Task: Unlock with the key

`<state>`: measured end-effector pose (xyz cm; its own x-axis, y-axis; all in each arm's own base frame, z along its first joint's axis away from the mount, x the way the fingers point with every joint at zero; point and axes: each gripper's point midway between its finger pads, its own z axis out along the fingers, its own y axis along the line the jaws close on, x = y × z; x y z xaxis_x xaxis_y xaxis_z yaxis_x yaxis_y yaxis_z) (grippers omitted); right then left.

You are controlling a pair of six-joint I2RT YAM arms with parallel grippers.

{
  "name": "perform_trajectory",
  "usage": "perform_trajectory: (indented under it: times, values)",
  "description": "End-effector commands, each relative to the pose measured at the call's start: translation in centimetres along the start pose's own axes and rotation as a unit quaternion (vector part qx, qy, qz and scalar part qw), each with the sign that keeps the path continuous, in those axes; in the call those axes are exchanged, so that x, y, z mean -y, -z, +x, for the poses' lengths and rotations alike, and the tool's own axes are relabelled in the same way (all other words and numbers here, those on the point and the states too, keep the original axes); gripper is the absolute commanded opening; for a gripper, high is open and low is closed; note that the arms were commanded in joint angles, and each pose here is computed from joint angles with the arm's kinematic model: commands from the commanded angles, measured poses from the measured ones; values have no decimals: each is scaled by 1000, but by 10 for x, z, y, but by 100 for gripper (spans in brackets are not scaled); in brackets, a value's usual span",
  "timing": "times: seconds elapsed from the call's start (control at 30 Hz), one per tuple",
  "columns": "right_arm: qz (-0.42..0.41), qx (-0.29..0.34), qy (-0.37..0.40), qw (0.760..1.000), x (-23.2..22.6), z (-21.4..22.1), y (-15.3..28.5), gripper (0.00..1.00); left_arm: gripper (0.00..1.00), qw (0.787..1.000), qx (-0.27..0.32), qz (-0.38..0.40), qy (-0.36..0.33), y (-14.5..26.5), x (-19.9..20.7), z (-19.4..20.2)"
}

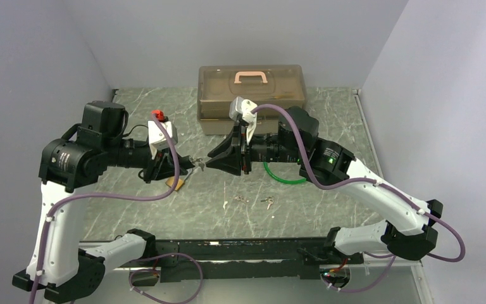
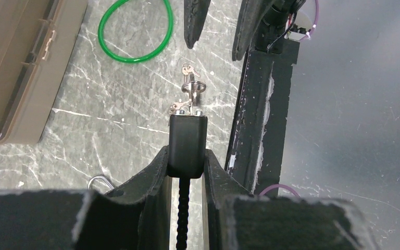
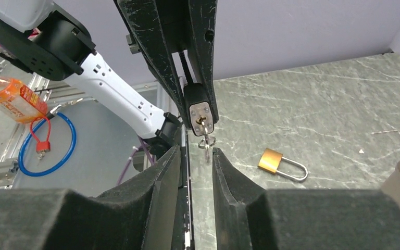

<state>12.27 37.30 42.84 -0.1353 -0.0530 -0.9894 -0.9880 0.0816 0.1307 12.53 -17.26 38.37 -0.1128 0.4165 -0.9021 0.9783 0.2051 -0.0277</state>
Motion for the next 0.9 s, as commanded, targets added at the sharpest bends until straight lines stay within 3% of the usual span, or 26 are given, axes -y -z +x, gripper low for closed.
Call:
perform_trajectory:
  times: [0.0,0.43,0.7,0.87]
  values:
    - [-15,34,13,999,-5,-20,-1,30,0,1000,6,-3,-8,6,9,-1]
    - [-57,13,6,998,-12,-13,-16,24,0,1000,3,13,-10,5,14,2]
    - [-64,10,11,998,-13,-11,-18,0,0,1000,-1,25,-11,5,19,4]
    - [-78,-1,15,997,-16,-6,-18,0,0,999,-6,38,-12,5,22,6]
